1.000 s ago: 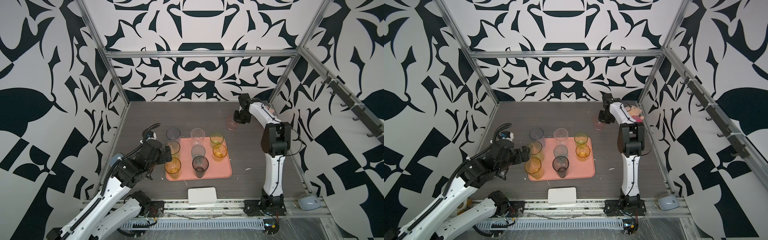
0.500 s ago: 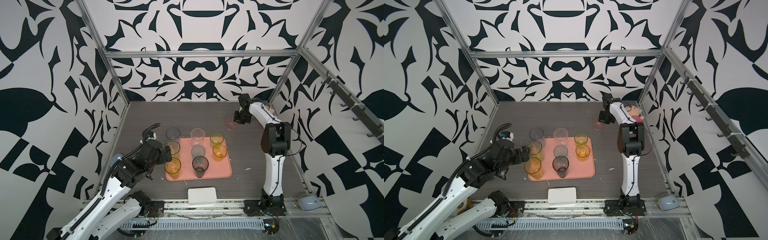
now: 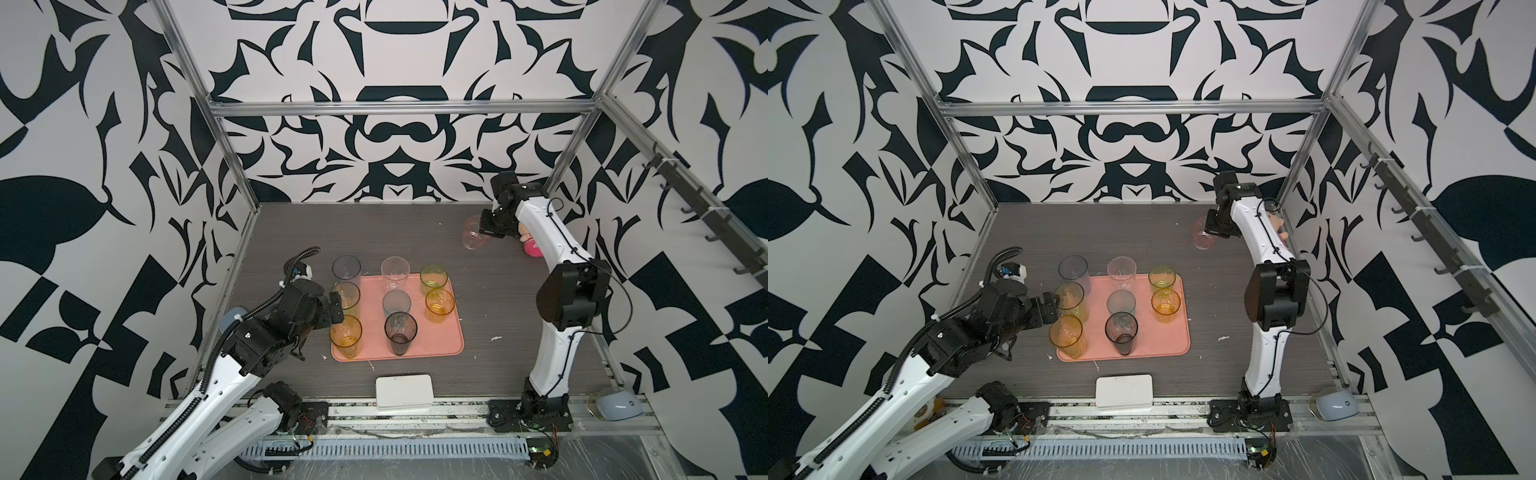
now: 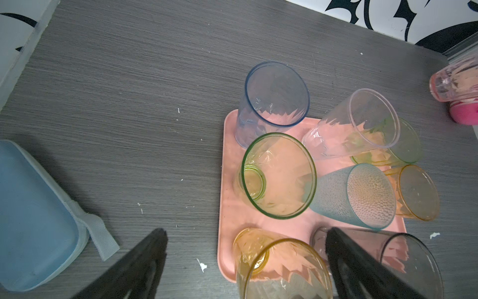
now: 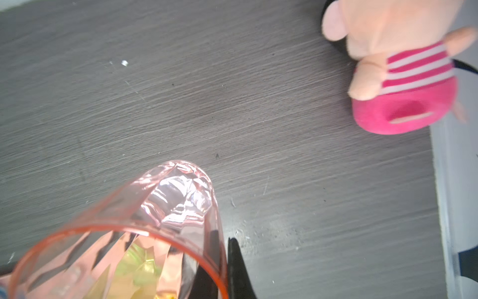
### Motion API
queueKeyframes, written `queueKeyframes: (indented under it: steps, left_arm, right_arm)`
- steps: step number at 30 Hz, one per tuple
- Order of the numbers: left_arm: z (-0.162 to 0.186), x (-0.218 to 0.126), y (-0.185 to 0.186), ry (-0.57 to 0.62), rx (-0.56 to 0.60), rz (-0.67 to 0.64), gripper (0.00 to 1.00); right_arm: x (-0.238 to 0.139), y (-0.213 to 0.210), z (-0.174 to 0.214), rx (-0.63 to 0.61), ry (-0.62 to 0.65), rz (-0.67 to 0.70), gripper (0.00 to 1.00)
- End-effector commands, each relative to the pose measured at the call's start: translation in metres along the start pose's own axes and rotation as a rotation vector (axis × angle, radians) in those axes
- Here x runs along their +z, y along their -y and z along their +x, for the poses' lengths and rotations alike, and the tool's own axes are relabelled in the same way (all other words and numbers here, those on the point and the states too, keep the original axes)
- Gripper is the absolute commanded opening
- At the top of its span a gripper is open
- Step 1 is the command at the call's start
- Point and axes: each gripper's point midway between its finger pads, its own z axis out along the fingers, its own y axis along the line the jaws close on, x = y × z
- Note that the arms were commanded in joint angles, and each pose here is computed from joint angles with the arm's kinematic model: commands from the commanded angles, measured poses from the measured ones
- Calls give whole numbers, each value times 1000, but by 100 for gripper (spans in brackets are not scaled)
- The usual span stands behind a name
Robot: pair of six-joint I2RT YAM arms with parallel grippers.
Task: Place the glasses into the tray
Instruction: 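Lift the pink cup and swing it toward the tray's near corner with right gripper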
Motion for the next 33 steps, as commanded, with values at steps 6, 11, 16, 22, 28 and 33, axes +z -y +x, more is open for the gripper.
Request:
queueKeyframes:
  steps: [6,11,16,22,28,33]
  left_arm:
    - [-6,-8,0,19,-19,8,99]
    - [-6,-7,1,19,-20,17,100]
    - [-4,-6,1,16,-20,18,99]
    - [-5,-4,4,17,-22,29,99]
    - [-7,1,11,18,-19,46,100]
    - [-8,3,14,17,-20,55,100]
  right_arm:
    - [-78,6,23,-3,68,-63,0]
    - [-114,10,45,-2,110,-116,0]
    - [-143,20,76,-6,118,-147,0]
    - [-166,34,125,-8,122,-184,0]
    - [-182,42,164,-2,118,-221,0]
    - [-188,43,197,1,116,-264,0]
